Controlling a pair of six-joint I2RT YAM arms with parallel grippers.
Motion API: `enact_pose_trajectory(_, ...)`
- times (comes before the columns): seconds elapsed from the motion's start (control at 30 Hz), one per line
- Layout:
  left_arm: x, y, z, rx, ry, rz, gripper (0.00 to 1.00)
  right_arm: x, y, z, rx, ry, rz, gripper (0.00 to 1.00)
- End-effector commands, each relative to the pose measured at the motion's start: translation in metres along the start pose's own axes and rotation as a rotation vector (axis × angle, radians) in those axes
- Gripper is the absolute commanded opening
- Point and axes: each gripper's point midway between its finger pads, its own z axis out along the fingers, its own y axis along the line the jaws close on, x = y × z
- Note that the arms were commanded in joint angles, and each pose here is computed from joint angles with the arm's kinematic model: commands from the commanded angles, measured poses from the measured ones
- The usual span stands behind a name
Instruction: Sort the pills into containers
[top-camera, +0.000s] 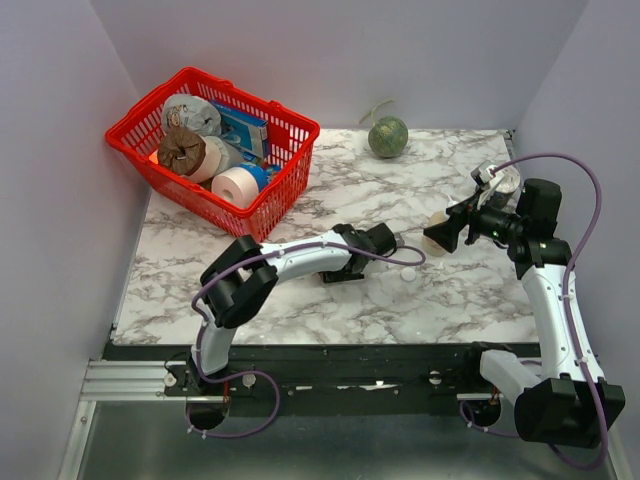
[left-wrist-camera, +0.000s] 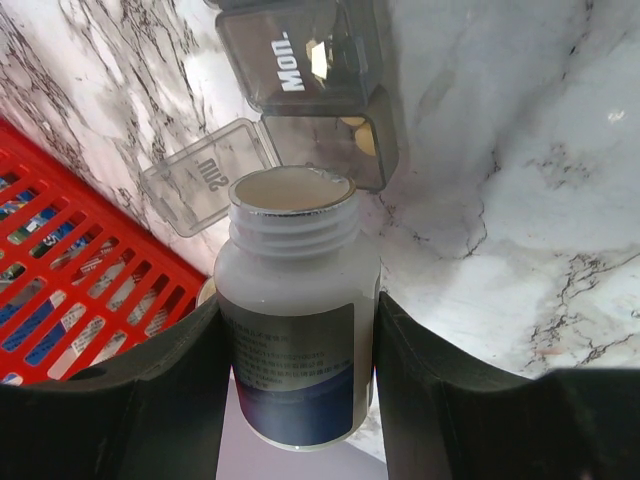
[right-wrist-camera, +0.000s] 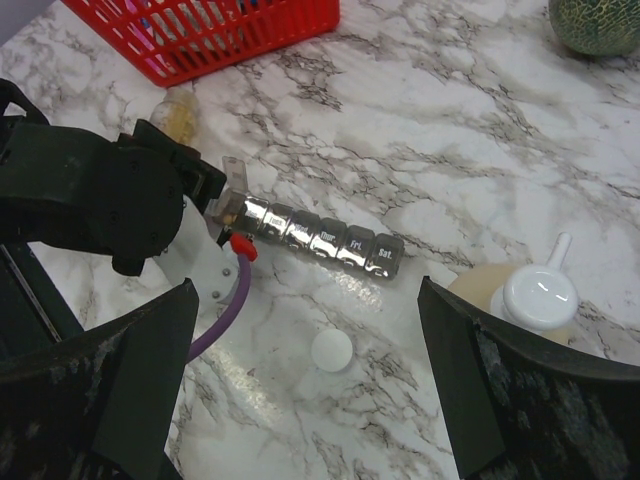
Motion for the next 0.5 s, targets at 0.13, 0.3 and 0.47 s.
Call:
enact_pose_trajectory(0.13, -0.006, 0.012, -0.017, -0.07, -0.143, -0.116, 0.0, -0.009, 0.007, -0.005, -0.027, -0.021, -0.025, 1.0)
enact_pose_trajectory(0.3, -0.005, 0.012, -0.027, -0.087, -0.232, -0.187, 0.0, -0.009, 0.006, -0.005, -0.026, -0.02, -0.033, 1.0)
enact_pose_trajectory(0.47, -0.006, 0.003, -0.034, -0.074, -0.396, -0.283, 0.0, -0.007, 0.007, -0.005, -0.032, -0.016, -0.054, 1.0)
